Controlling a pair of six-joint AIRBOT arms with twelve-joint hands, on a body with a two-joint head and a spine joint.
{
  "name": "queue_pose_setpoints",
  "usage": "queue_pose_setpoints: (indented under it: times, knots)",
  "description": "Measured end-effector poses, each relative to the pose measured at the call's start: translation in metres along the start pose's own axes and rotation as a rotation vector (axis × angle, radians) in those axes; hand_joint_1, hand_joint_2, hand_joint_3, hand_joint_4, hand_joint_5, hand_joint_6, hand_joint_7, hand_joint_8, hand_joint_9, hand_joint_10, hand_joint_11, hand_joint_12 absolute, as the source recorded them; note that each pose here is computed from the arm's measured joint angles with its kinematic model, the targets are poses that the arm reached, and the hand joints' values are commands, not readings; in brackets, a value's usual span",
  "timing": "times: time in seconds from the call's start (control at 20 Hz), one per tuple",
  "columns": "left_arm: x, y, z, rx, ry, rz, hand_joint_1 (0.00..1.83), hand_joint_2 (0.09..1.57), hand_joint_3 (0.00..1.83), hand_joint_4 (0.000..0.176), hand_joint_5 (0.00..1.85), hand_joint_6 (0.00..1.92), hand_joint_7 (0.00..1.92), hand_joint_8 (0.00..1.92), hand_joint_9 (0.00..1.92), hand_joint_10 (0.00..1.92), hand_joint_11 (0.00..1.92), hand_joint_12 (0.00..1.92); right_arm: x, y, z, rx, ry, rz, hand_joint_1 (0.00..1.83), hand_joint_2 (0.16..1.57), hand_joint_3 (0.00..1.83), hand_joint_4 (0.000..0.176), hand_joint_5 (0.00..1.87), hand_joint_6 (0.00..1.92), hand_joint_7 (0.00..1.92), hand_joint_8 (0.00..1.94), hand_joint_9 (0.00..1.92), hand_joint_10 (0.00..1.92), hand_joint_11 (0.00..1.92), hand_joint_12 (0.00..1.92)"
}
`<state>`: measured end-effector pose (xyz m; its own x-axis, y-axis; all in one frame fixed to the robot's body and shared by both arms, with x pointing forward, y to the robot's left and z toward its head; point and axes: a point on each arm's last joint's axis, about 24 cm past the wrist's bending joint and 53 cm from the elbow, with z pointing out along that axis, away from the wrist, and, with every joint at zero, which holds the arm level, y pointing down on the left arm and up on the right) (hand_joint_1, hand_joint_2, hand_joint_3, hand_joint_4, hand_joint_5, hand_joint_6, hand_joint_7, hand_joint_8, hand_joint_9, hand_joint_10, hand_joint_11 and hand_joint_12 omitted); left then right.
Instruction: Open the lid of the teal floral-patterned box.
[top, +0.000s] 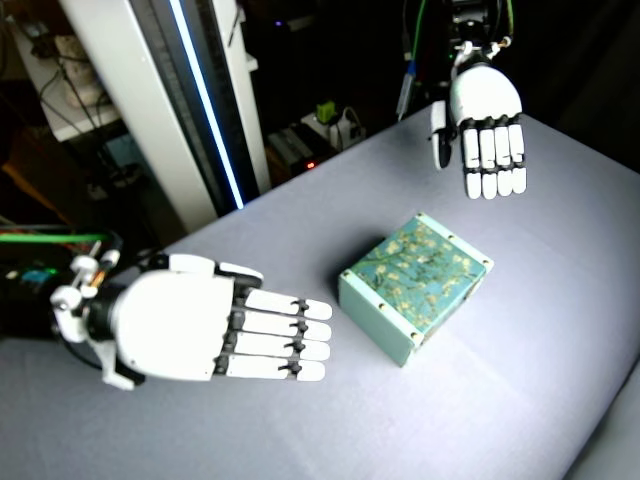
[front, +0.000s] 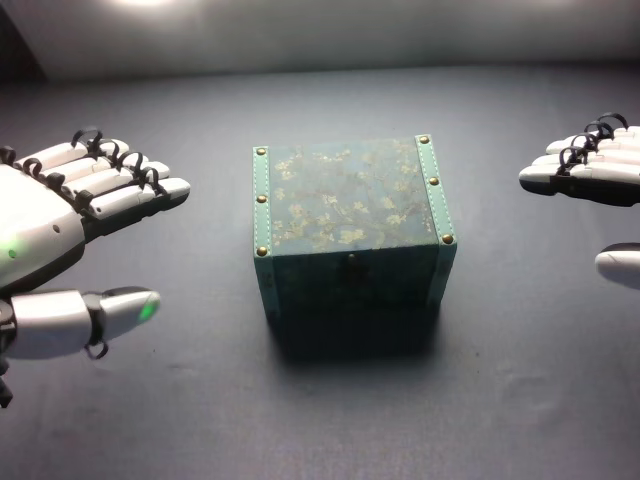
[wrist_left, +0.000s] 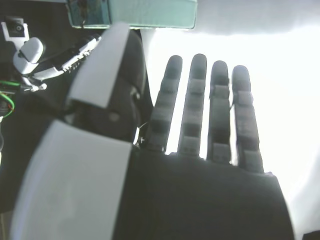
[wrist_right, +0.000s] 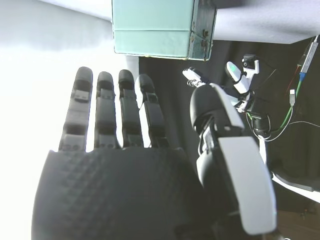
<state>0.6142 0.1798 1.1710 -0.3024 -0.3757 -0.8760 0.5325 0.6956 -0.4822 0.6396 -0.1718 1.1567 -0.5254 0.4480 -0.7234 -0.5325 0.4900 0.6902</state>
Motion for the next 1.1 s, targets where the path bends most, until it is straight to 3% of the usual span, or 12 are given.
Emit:
queue_pose_setpoints:
  times: [0.15,0.25,0.35,0.4,0.55,0.65,0.7,0.85,1.1]
  knots:
    - [0.001,0.001,0.000,-0.002,0.004,0.001,0.00,1.47,0.01,0.000,0.16,0.00,0.20,0.01,0.25,0.01,0.00,0.36,0.003,0.001,0.000,-0.003,0.013,-0.003,0.18,1.44,0.00,0.000,0.16,0.00,0.16,0.00,0.12,0.01,0.06,0.20]
    - [0.003,-0.001,0.003,0.006,0.026,0.023,0.02,1.49,0.00,0.000,0.18,0.00,0.22,0.00,0.27,0.00,0.00,0.48,0.008,0.002,0.002,-0.008,0.038,-0.008,0.05,1.45,0.00,0.000,0.13,0.00,0.13,0.00,0.11,0.01,0.06,0.20]
    - [0.007,-0.002,0.007,0.010,0.062,0.041,0.12,1.49,0.00,0.000,0.14,0.00,0.20,0.00,0.27,0.00,0.00,0.43,0.013,0.001,0.008,-0.007,0.067,-0.019,0.00,1.46,0.00,0.000,0.13,0.00,0.13,0.01,0.10,0.00,0.01,0.27]
    - [0.008,-0.001,0.010,0.013,0.089,0.051,0.12,1.49,0.00,0.000,0.11,0.00,0.16,0.00,0.23,0.00,0.00,0.37,0.016,-0.001,0.012,-0.005,0.088,-0.022,0.00,1.45,0.00,0.000,0.10,0.00,0.09,0.00,0.06,0.00,0.00,0.21]
    - [0.016,0.002,0.017,0.013,0.153,0.037,0.04,1.45,0.00,0.000,0.04,0.00,0.20,0.00,0.25,0.00,0.01,0.41,0.022,-0.002,0.019,0.004,0.137,-0.063,0.00,1.42,0.00,0.000,0.15,0.01,0.12,0.01,0.10,0.01,0.02,0.34]
    - [0.028,-0.008,0.024,0.045,0.196,0.053,0.09,1.44,0.00,0.000,0.05,0.00,0.11,0.00,0.15,0.00,0.00,0.30,0.025,0.001,0.025,-0.002,0.158,-0.081,0.00,1.36,0.00,0.000,0.14,0.00,0.12,0.00,0.07,0.00,0.00,0.29]
    - [0.035,-0.015,0.028,0.064,0.214,0.055,0.02,1.44,0.00,0.000,0.05,0.00,0.07,0.00,0.11,0.00,0.00,0.27,0.026,0.002,0.027,-0.005,0.167,-0.091,0.00,1.31,0.00,0.000,0.15,0.00,0.14,0.00,0.09,0.00,0.02,0.31]
    - [0.038,-0.026,0.036,0.107,0.236,0.062,0.00,1.42,0.00,0.000,0.05,0.00,0.05,0.00,0.07,0.00,0.00,0.21,0.035,0.003,0.039,-0.016,0.211,-0.099,0.00,1.23,0.00,0.000,0.11,0.00,0.11,0.00,0.15,0.00,0.09,0.32]
    - [0.040,-0.028,0.039,0.113,0.248,0.090,0.02,1.45,0.00,0.000,0.03,0.00,0.04,0.01,0.04,0.00,0.01,0.14,0.040,-0.001,0.045,-0.012,0.234,-0.089,0.00,1.18,0.00,0.000,0.06,0.00,0.12,0.01,0.25,0.03,0.23,0.37]
